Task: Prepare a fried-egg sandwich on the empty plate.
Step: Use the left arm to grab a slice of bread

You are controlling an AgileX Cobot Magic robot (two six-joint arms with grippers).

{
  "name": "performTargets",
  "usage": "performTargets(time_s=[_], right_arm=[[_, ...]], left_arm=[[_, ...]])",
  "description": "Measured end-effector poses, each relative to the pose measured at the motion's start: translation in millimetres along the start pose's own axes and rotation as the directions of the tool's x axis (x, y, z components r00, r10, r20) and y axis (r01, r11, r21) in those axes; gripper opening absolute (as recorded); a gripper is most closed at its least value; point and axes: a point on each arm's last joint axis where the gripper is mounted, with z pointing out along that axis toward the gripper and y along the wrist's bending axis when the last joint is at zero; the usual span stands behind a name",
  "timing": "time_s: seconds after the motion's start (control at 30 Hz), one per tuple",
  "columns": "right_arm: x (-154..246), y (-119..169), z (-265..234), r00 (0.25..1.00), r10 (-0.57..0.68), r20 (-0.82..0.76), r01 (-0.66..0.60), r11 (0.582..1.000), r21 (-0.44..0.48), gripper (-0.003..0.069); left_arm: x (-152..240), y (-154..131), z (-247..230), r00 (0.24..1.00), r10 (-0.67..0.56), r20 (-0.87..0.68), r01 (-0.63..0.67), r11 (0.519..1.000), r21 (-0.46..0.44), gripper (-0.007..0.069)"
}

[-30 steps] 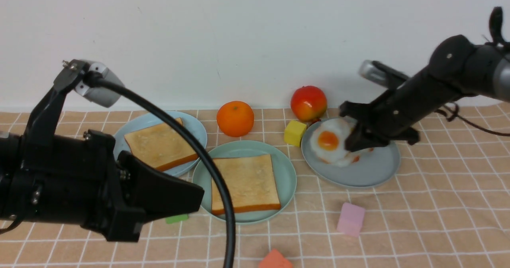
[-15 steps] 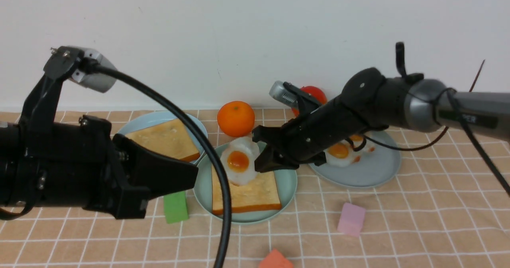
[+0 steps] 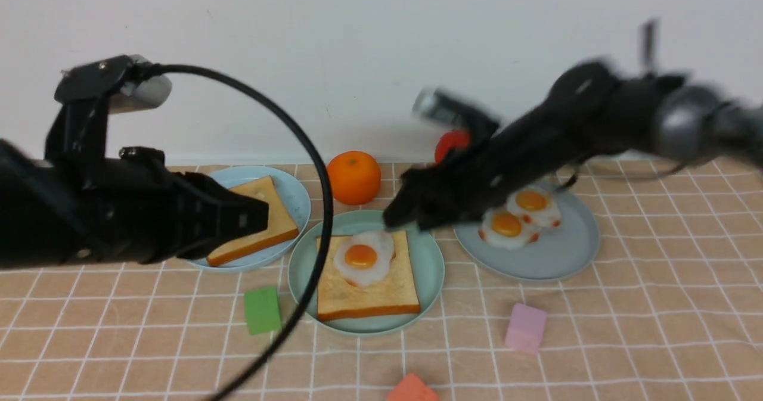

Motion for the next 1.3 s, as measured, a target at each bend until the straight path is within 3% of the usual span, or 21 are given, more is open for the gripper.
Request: performTargets(time_s=[0.13,0.27,0.4,0.47,0.63,0.67,0.73,0.83,1.0,1.3], right_arm=[[-8,36,-70,0.981,-0.183,0.068,0.179,0.982,0.057,0.0449],[0,81,-141,0.926,-0.356,0.127,0.338,0.930,0.145,0.0417],[23,113,-177,0.852,-0.493,0.175,0.470,0.868,0.159,0.0337],[32,123,-183,0.829,-0.528,0.186,0.508,0.849,0.146,0.0305],[76,141,-188,0.775,-0.604,0.186,0.601,0.796,0.080,0.0076],[76,141,-188,0.773,-0.606,0.186,0.603,0.794,0.080,0.0058],[91,142,-193,0.758,-0.627,0.181,0.622,0.778,0.091,-0.0006],[103,140,-198,0.752,-0.639,0.160,0.628,0.769,0.118,-0.0013],[113,137,-201,0.769,-0.625,0.135,0.611,0.780,0.132,-0.0013],[119,136,-197,0.787,-0.607,0.107,0.601,0.795,0.087,-0.0009]], left_arm=[[-5,25,25,0.980,-0.194,-0.044,0.191,0.979,-0.072,0.0037],[-27,74,44,0.894,-0.446,-0.026,0.437,0.885,-0.162,0.0049],[-41,117,62,0.826,-0.564,-0.011,0.548,0.807,-0.219,0.0109],[-44,125,67,0.815,-0.579,-0.009,0.562,0.795,-0.229,0.0144],[-49,150,101,0.774,-0.632,-0.036,0.601,0.753,-0.268,0.0387],[-48,151,103,0.771,-0.636,-0.039,0.604,0.749,-0.271,0.0387],[-47,160,117,0.756,-0.652,-0.055,0.616,0.738,-0.277,0.0477],[-44,168,130,0.740,-0.670,-0.063,0.630,0.722,-0.284,0.0526],[-42,179,145,0.730,-0.682,-0.054,0.642,0.710,-0.291,0.0542],[-41,186,151,0.781,-0.622,-0.053,0.582,0.757,-0.296,0.0542]])
